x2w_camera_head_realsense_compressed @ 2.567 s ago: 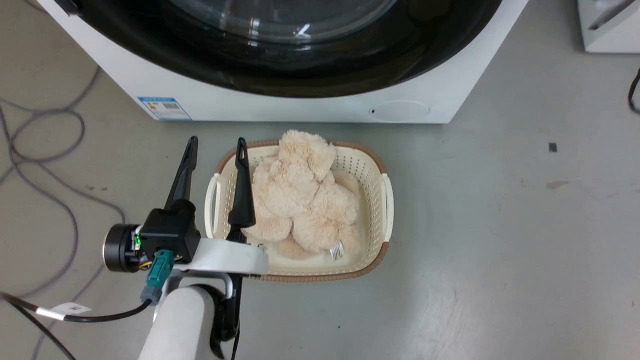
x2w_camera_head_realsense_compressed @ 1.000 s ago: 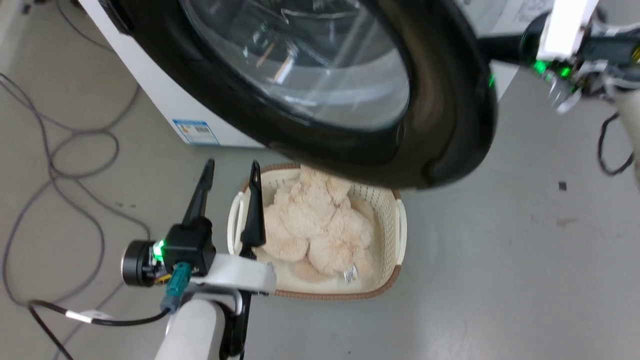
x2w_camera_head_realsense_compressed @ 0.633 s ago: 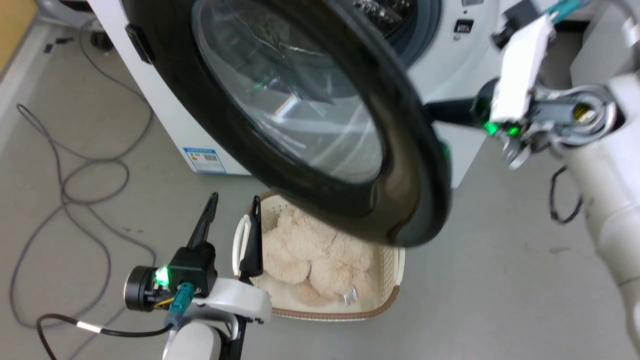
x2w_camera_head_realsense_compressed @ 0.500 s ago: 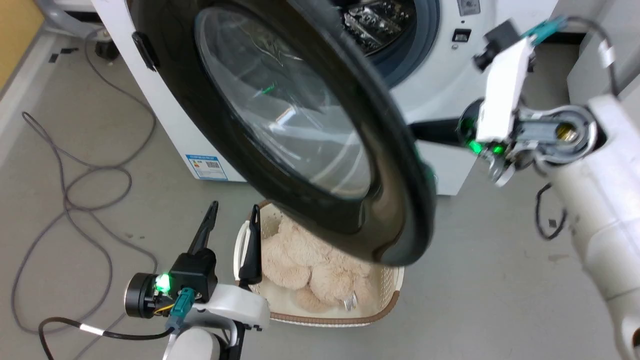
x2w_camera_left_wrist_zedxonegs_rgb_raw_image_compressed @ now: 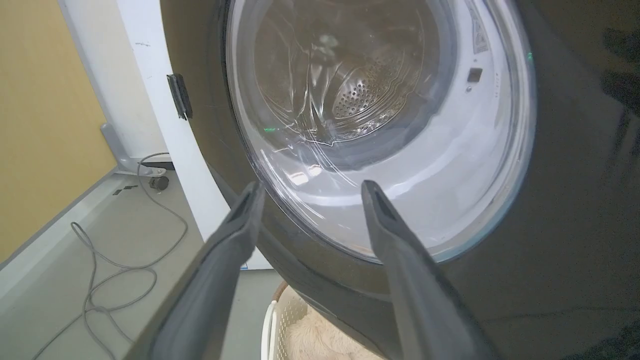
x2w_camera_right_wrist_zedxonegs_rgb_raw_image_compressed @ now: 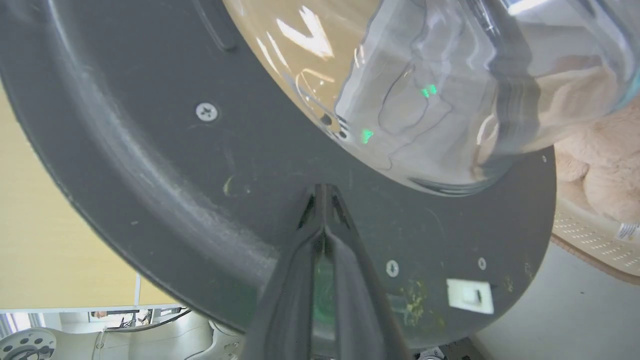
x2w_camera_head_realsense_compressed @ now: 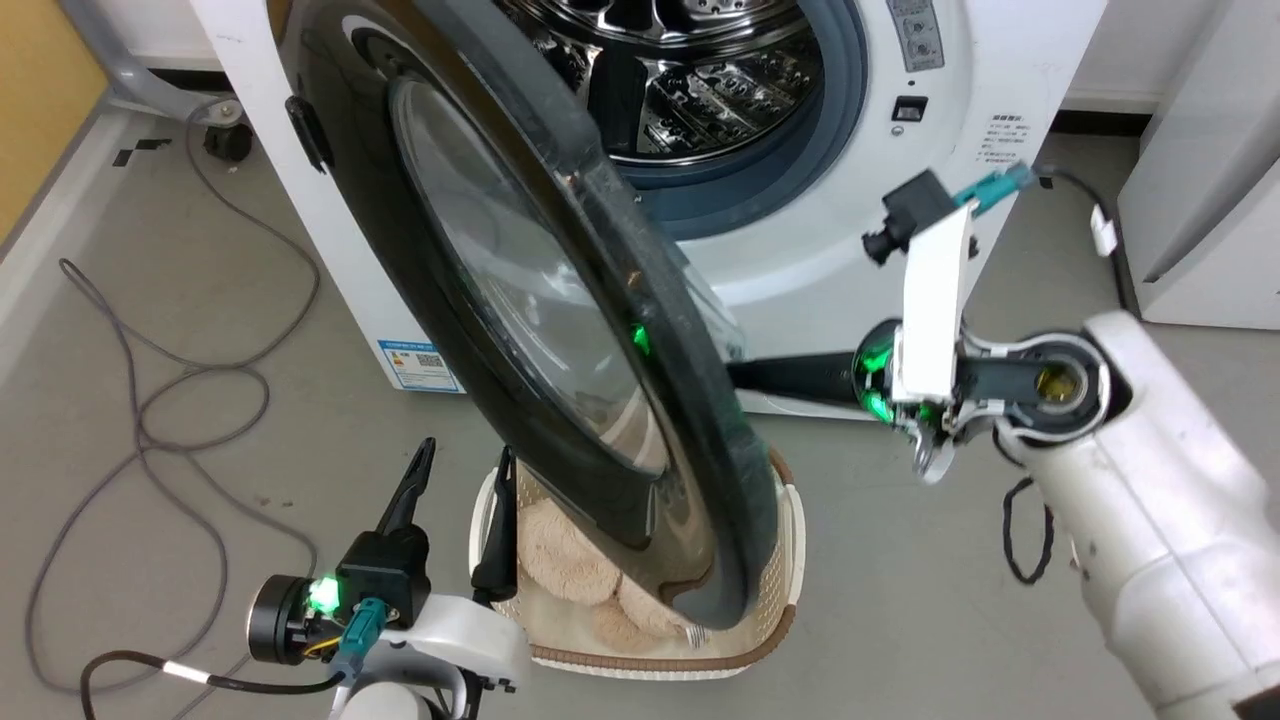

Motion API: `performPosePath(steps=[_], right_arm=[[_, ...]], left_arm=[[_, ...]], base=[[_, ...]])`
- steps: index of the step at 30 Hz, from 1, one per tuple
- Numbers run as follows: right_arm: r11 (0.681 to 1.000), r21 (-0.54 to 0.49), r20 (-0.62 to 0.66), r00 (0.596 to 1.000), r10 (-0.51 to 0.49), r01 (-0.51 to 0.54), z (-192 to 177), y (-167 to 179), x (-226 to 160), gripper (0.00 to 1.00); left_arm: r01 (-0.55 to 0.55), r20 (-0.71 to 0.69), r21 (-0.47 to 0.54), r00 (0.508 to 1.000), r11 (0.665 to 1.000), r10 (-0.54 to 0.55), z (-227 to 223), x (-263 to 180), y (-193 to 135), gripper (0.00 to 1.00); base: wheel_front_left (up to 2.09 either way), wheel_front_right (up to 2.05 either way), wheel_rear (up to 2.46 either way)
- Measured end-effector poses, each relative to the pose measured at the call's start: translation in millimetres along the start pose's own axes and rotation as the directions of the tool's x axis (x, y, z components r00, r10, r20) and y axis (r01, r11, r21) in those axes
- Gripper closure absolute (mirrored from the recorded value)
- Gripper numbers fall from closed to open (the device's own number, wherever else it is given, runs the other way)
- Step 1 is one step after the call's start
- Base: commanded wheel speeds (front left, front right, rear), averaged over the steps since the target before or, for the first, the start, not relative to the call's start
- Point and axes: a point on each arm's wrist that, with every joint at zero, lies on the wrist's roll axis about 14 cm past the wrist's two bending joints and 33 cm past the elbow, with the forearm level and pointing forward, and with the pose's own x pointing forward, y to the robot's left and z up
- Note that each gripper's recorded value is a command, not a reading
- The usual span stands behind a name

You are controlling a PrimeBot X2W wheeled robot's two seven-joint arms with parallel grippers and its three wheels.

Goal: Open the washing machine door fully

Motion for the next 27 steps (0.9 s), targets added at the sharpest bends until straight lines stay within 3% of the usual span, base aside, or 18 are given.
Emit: performPosePath(steps=[12,16,17,18,19,22,27], right_arm=[[0.996,0.015,-0.016,0.996,0.083,-0.083,-36,16,13,1.00],[0.994,0.017,0.050,0.993,0.106,-0.107,-34,22,14,1.00],[0.994,0.013,0.095,0.990,0.105,-0.107,-30,22,13,0.70],[0.994,0.005,0.137,0.985,0.103,-0.105,-25,22,10,0.15],[0.995,0.001,0.189,0.977,0.100,-0.102,-19,21,7,0.00],[0.997,-0.001,0.360,0.930,0.076,-0.081,-5,14,-8,0.00],[0.998,0.057,0.631,0.774,-0.051,0.019,4,-24,-48,0.00]], left_arm=[[0.000,0.002,-0.003,1.000,1.000,0.000,2,-9,2,0.00],[0.003,-0.003,-0.005,1.000,1.000,-0.003,1,-12,1,0.00],[0.005,-0.002,-0.005,1.000,1.000,-0.005,1,-12,1,0.00],[0.005,-0.001,-0.005,1.000,1.000,-0.005,1,-12,1,0.00],[0.008,-0.001,-0.006,1.000,1.000,-0.008,1,-12,1,0.00],[0.014,0.003,-0.009,1.000,1.000,-0.014,3,-14,0,0.00],[0.019,0.003,-0.014,1.000,1.000,-0.019,3,-21,-1,0.00]], base=[[0.00,0.00,0.00],[0.00,0.00,0.00],[0.00,0.00,0.00],[0.00,0.00,0.00],[0.00,0.00,0.00],[0.00,0.00,0.00],[0.00,0.00,0.00]])
